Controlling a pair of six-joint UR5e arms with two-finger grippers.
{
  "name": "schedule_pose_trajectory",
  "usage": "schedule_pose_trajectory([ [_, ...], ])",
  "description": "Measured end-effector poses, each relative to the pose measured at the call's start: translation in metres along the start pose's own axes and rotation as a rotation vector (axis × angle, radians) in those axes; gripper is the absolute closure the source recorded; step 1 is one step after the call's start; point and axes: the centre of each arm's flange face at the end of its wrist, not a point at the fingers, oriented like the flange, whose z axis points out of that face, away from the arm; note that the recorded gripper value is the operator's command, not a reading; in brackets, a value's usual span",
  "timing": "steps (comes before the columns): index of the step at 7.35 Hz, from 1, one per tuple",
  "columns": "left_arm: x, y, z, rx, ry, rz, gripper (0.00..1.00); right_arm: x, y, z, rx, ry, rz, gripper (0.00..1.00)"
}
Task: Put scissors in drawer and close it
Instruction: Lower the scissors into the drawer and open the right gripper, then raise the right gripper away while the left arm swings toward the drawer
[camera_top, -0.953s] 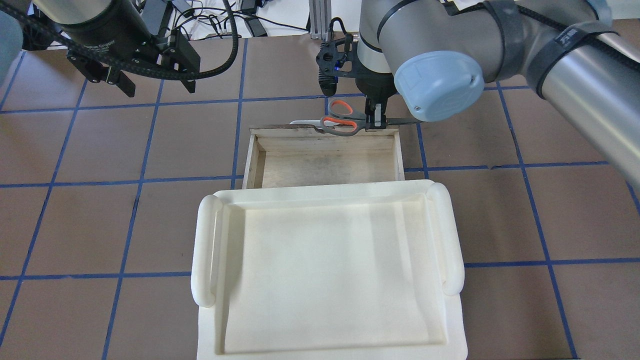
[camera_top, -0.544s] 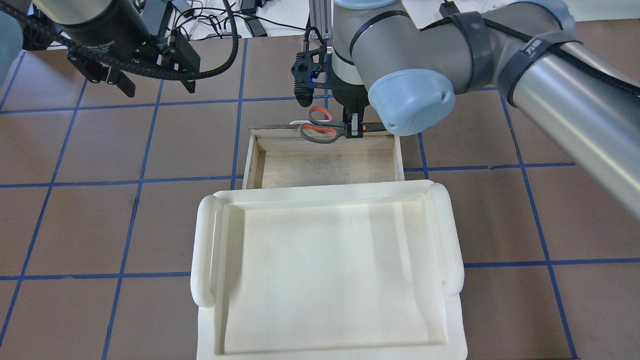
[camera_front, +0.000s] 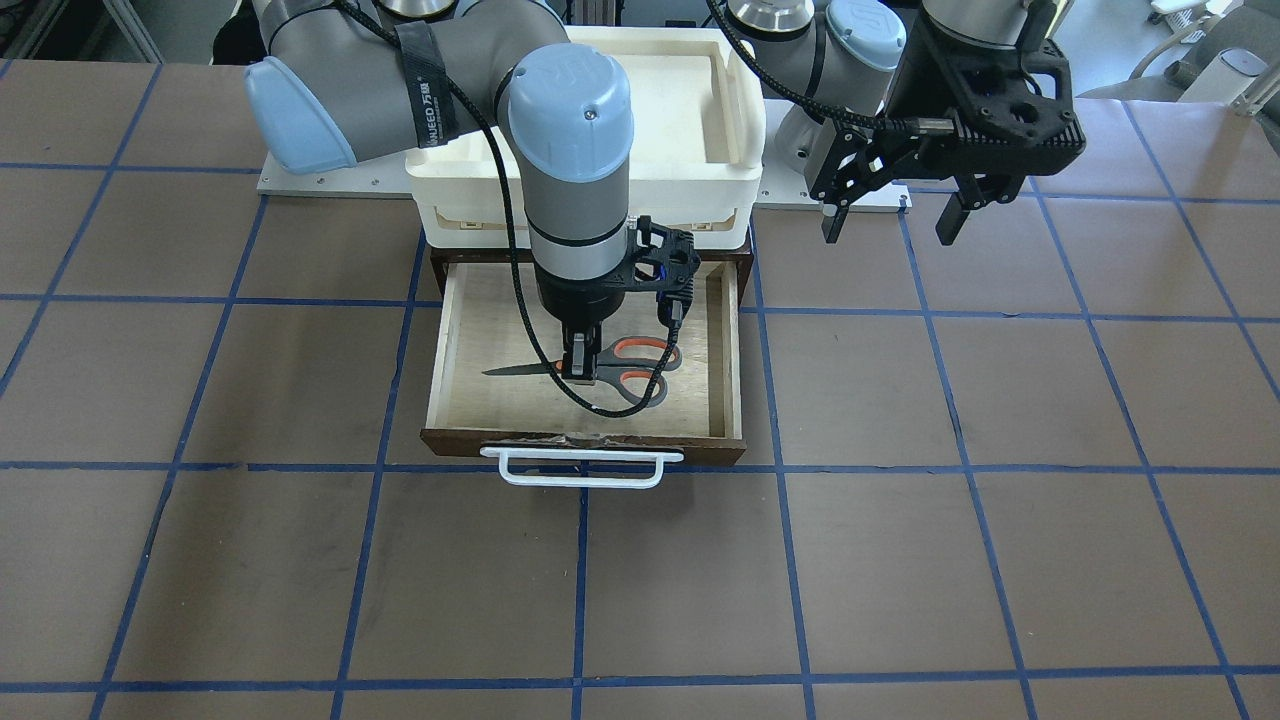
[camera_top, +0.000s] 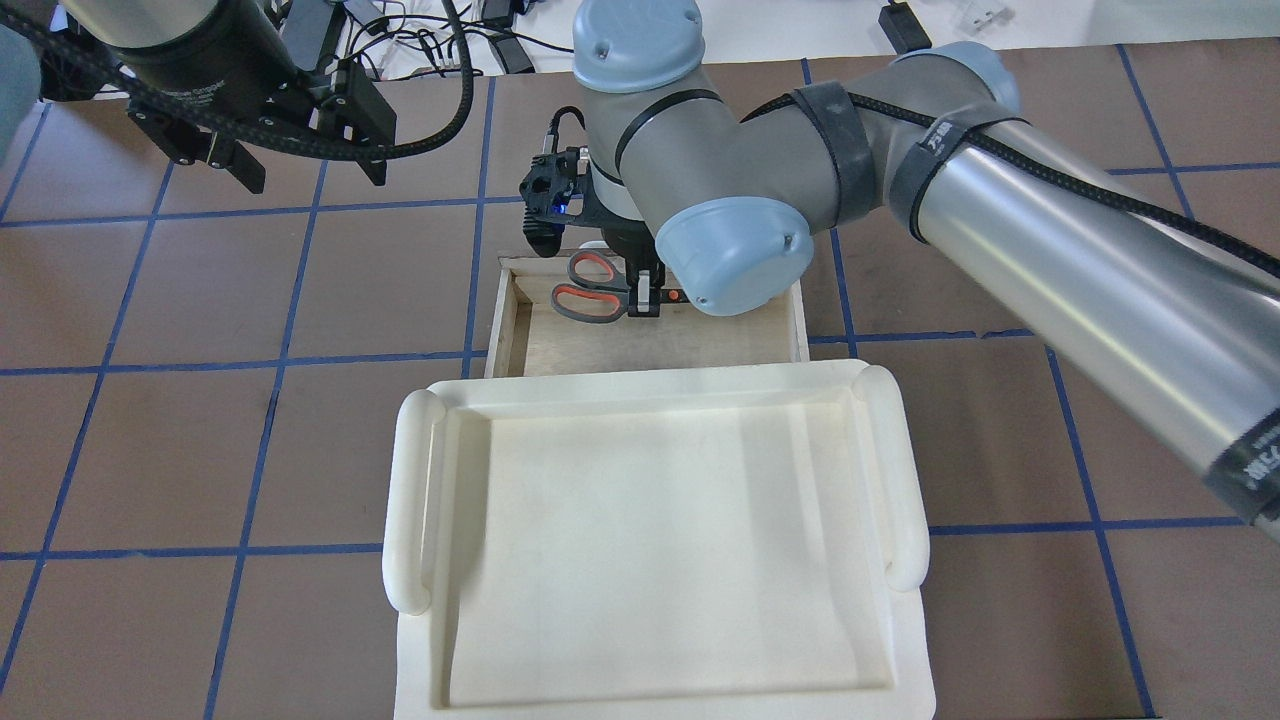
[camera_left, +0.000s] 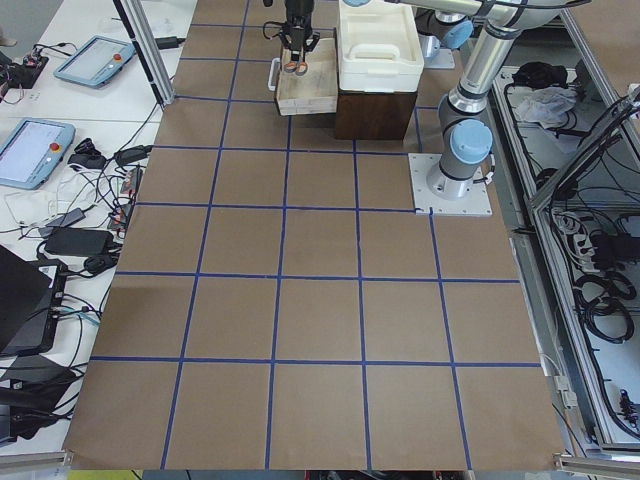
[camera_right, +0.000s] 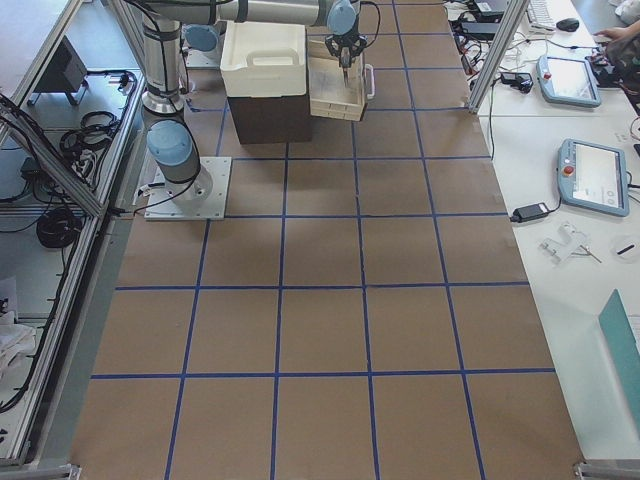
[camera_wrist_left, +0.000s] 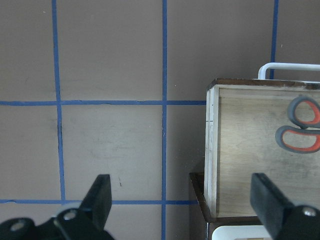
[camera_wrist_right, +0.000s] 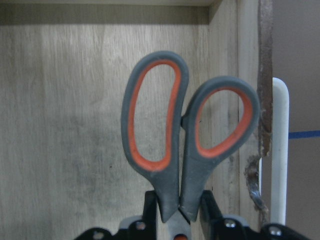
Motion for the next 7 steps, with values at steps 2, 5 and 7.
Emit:
schedule_pose_trajectory([
  [2,0.0,0.0,0.0,0.0,0.0,0.0,0.0,0.002,0.0,0.004,-0.018,0.003,0.035,0.21],
  [5,0.001,-0.003,0.004,-0.007,0.006,0.001,0.0,0.001,0.005,-0.003,-0.054,0.034,0.072,0.0],
  [7,0.003,-0.019,0.022,0.0,0.008,0.02,0.0,-0.002,0.015,-0.029,-0.029,0.076,0.357,0.0],
])
